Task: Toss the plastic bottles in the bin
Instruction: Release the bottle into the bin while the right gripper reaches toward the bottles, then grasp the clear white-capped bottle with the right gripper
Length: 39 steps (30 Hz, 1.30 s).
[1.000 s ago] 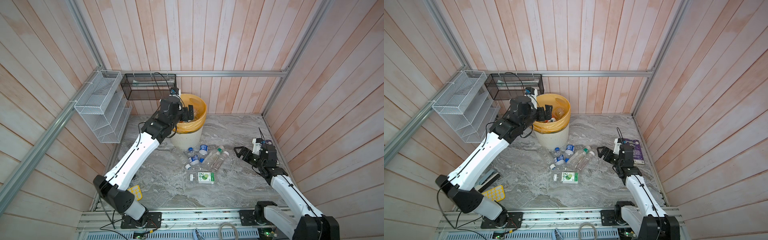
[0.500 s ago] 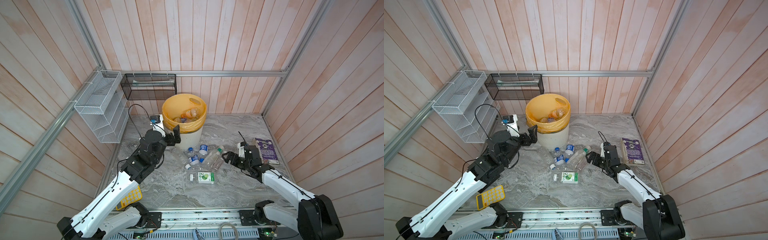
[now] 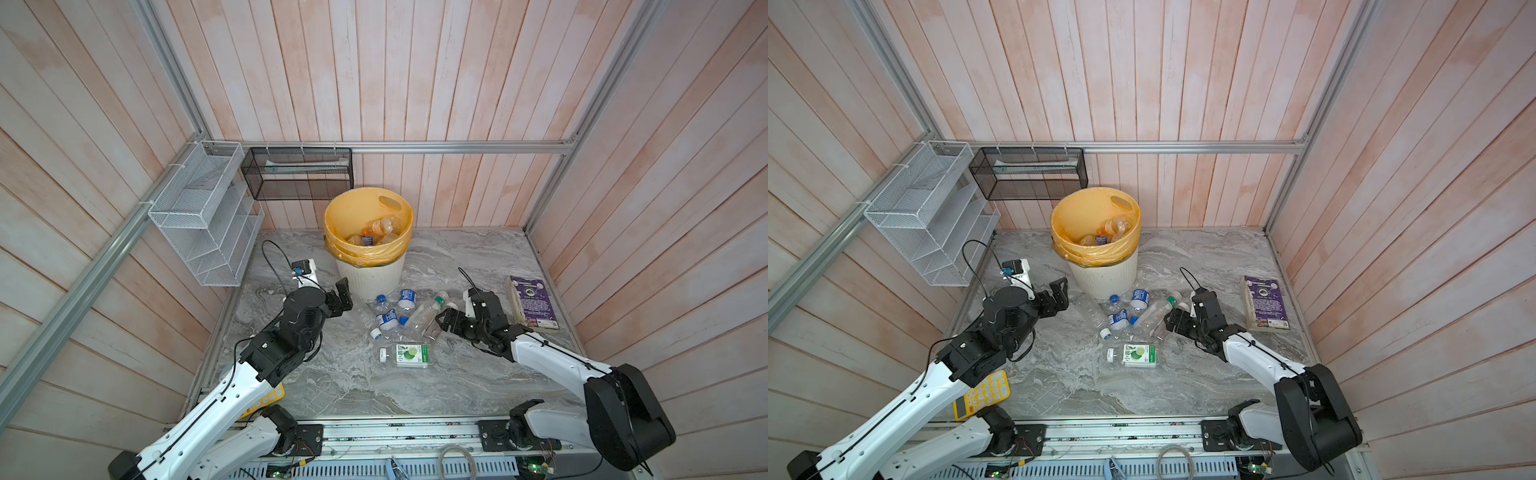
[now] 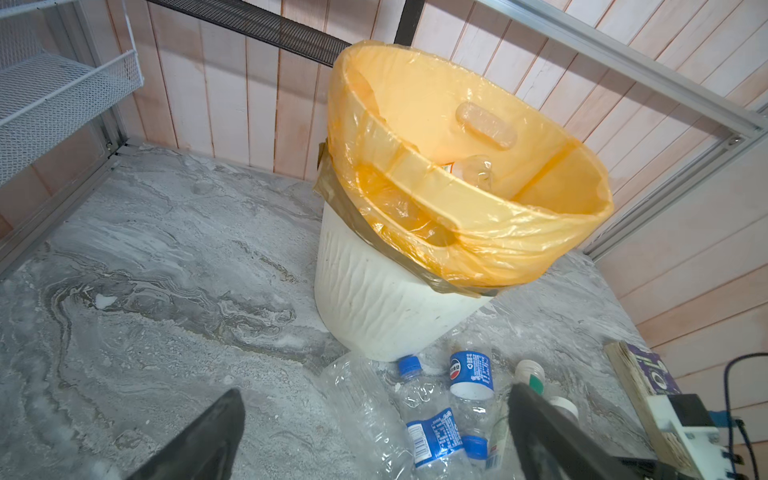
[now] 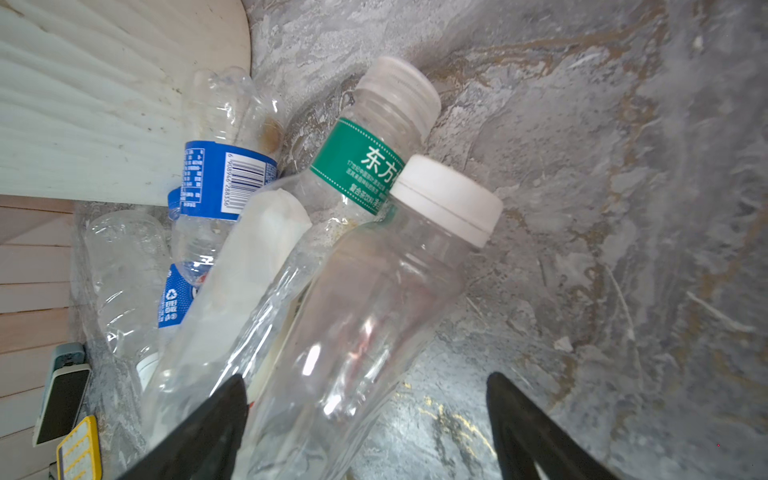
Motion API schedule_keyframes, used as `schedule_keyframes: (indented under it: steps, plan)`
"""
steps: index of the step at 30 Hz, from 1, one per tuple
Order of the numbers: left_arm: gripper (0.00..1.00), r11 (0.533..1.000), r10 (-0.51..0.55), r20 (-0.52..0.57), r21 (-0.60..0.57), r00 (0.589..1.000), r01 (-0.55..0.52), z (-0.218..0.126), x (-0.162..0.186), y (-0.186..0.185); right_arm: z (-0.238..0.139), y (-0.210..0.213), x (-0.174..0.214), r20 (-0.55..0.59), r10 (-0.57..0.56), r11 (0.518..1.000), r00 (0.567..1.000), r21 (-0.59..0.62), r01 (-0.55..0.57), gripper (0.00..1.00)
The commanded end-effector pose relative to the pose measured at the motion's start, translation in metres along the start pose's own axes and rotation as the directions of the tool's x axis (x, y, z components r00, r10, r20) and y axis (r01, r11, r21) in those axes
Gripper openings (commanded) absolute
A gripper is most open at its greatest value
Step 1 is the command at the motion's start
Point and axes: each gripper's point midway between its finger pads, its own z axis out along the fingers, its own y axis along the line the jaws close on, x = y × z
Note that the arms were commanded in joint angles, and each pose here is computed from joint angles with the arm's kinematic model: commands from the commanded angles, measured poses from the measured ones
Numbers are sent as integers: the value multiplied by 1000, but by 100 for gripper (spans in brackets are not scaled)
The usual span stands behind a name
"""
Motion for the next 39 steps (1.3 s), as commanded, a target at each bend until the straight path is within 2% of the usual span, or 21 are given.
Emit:
schedule_keyframes:
  steps: [1, 13, 16, 21, 25, 30, 39]
  plan:
    - [100, 1000, -18, -7, -11, 1000, 18, -1, 6, 4, 2, -6, -6, 13, -10, 998, 1000, 58, 9, 87]
    - [100, 999, -15, -12, -32, 1000, 15, -4, 12, 13, -3, -66, -13, 21, 12, 981, 1000, 195, -16, 70]
    - [100, 999, -18, -17, -37, 1000, 18, -4, 14, 14, -7, -58, -16, 15, 10, 986, 1000, 164, -12, 76]
    - [100, 999, -19, -25, -36, 999, 18, -2, 17, 14, -30, -31, -28, 90, 39, 996, 995, 74, -46, 85]
    - [100, 1000, -17, -27, -25, 999, 16, 0, 18, 11, -41, -25, -30, 107, 43, 997, 993, 53, -49, 91]
    - [100, 1000, -12, -39, -20, 999, 11, 5, 23, 9, -39, -9, -29, 96, 46, 999, 994, 20, -48, 92]
    - [100, 1000, -5, -50, -31, 999, 3, 6, 31, 15, -11, 11, -5, 16, -8, 998, 1000, 66, 7, 91]
